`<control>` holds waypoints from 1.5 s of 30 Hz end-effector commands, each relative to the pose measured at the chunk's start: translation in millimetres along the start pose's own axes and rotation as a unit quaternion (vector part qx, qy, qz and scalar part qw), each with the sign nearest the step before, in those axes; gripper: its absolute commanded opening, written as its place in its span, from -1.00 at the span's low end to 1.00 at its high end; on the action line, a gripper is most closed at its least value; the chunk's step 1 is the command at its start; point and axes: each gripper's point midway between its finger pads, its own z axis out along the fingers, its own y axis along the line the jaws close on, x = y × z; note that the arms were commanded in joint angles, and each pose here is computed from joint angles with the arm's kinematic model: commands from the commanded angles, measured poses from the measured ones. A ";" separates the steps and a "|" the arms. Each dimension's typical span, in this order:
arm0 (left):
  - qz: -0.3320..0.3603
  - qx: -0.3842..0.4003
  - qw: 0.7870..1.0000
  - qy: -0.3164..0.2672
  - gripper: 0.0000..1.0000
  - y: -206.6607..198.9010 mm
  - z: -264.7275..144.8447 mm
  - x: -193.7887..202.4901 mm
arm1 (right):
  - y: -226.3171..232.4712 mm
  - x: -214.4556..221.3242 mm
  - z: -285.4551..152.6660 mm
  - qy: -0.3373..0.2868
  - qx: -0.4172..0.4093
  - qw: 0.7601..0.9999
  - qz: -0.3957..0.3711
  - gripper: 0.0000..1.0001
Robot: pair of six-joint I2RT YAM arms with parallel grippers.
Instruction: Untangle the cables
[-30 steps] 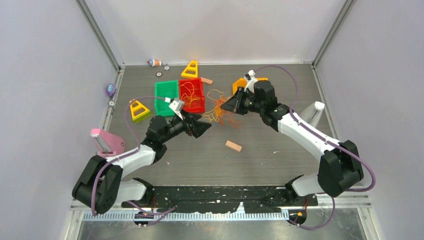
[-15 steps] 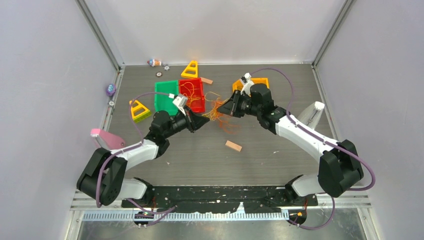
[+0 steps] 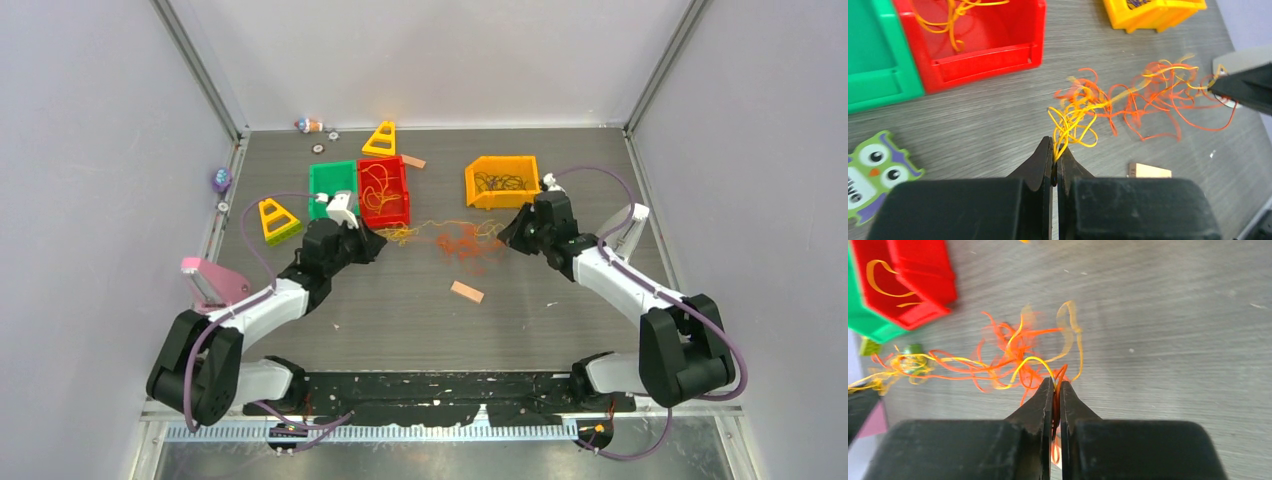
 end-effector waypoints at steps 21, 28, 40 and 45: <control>0.040 0.008 0.999 -0.025 -1.00 -8.3 -1.6 -24.6 | 103.1 40.4 11.6 0.017 -0.077 0.940 -0.333 0.92; 0.043 0.015 0.999 -0.029 -1.00 -11.5 -4.1 -26.6 | 138.6 73.4 49.0 0.041 -0.097 0.918 -0.381 0.76; 0.038 -0.033 0.998 -0.045 -0.97 5.1 -10.1 -30.2 | 85.9 92.1 86.9 0.050 0.050 0.931 -0.359 -0.87; 0.026 -0.126 0.990 -0.064 -0.80 36.6 -23.4 -34.3 | 35.3 80.3 49.2 0.021 0.108 0.932 -0.345 -0.89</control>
